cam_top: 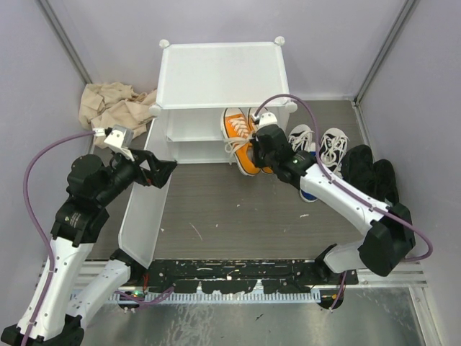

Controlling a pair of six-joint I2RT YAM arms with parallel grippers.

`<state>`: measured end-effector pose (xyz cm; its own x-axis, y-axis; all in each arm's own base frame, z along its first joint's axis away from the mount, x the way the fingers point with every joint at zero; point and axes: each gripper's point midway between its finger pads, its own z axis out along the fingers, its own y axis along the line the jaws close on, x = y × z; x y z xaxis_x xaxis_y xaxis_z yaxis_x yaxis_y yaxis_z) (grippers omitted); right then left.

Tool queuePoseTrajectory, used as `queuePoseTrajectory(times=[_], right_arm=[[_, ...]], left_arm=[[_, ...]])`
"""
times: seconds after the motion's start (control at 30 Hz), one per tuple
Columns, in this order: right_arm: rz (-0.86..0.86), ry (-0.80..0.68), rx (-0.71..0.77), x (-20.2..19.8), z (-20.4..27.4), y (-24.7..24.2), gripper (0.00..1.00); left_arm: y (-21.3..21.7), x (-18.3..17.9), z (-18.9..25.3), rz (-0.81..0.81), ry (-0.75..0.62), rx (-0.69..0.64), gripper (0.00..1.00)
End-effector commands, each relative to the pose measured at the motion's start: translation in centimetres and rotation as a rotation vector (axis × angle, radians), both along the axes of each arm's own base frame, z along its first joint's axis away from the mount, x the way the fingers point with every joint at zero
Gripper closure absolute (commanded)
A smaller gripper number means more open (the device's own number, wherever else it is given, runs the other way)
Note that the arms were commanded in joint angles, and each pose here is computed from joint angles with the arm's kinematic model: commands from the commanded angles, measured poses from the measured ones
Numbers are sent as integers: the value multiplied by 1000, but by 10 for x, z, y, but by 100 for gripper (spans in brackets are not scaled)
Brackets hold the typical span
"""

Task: Place and organize the shoes in the shoe cabinet

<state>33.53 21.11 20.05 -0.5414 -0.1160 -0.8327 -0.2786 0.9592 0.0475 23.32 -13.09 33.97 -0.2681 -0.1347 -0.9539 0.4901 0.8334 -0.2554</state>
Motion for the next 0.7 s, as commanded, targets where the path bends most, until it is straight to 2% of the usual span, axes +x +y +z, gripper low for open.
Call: queuePoseTrajectory(times=[0.0,0.33,0.67], right_arm=[[-21,-363,239,49,131,22,99],[-75,-404,216,94,136,23,99],[-134,-423,213,118,129,14,99]], left_arm=[[4,-6,-20,14,86,30,2],[5,-7,-22,14,89,36,2],[6,-7,-24,18,94,42,2]])
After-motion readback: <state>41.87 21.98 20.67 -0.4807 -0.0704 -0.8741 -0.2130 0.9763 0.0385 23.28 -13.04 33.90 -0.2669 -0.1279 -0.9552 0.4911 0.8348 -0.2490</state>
